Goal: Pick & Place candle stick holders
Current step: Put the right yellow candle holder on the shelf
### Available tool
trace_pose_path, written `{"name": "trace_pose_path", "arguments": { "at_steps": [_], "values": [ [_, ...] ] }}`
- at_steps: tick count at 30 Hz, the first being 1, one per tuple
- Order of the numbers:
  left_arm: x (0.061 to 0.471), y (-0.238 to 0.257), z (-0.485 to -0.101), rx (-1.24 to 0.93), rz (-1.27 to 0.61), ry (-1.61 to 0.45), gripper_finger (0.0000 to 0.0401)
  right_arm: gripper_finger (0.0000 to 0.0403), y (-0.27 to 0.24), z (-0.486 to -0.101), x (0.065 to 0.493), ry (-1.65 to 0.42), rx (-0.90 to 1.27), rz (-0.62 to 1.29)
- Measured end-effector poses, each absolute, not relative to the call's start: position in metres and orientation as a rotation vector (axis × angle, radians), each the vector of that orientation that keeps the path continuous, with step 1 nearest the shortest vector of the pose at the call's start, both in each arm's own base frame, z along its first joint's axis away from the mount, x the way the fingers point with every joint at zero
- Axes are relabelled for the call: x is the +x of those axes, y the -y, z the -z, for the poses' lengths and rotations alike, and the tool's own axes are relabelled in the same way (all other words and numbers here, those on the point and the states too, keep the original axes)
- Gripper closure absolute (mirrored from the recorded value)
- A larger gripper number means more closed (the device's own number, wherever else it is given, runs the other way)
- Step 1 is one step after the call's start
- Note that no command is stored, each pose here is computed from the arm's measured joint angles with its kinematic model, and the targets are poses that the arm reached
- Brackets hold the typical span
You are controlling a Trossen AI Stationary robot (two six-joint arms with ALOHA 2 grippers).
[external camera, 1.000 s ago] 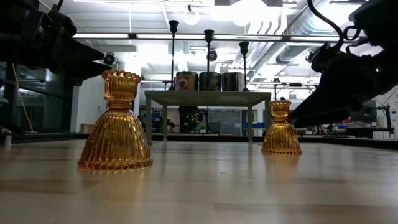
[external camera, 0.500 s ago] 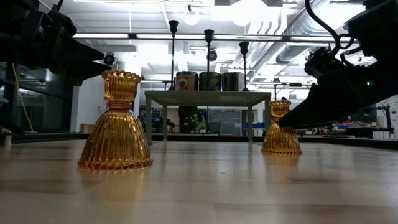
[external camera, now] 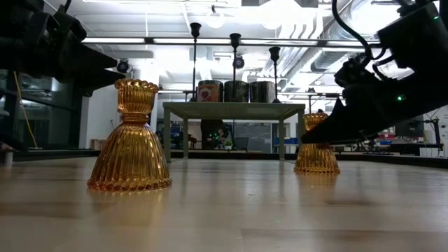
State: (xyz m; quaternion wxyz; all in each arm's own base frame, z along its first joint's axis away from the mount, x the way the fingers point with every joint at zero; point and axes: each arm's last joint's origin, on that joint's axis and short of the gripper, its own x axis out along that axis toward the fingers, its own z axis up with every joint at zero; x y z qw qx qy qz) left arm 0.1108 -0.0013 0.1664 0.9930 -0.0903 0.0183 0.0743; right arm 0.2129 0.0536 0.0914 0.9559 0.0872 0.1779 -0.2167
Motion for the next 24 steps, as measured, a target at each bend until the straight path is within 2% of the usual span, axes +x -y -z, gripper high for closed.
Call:
{"name": "trace_pose_path", "arguments": {
  "at_steps": [5, 13, 24],
  "values": [
    [0.1108, 0.0013, -0.1664, -0.181, -0.148, -0.037, 0.0148, 0.0057, -0.0523, -0.093, 0.2128, -0.33, 0.166, 0.497],
    [0.1108, 0.0013, -0.1664, -0.181, -0.149, -0.037, 0.0148, 0.0115, -0.0524, -0.0939, 0.2132, -0.32, 0.171, 0.498],
    [0.1108, 0.0012, -0.1664, -0.181, -0.149, -0.037, 0.0148, 0.0175, -0.0525, -0.0938, 0.2132, -0.321, 0.172, 0.496]
  ]
}}
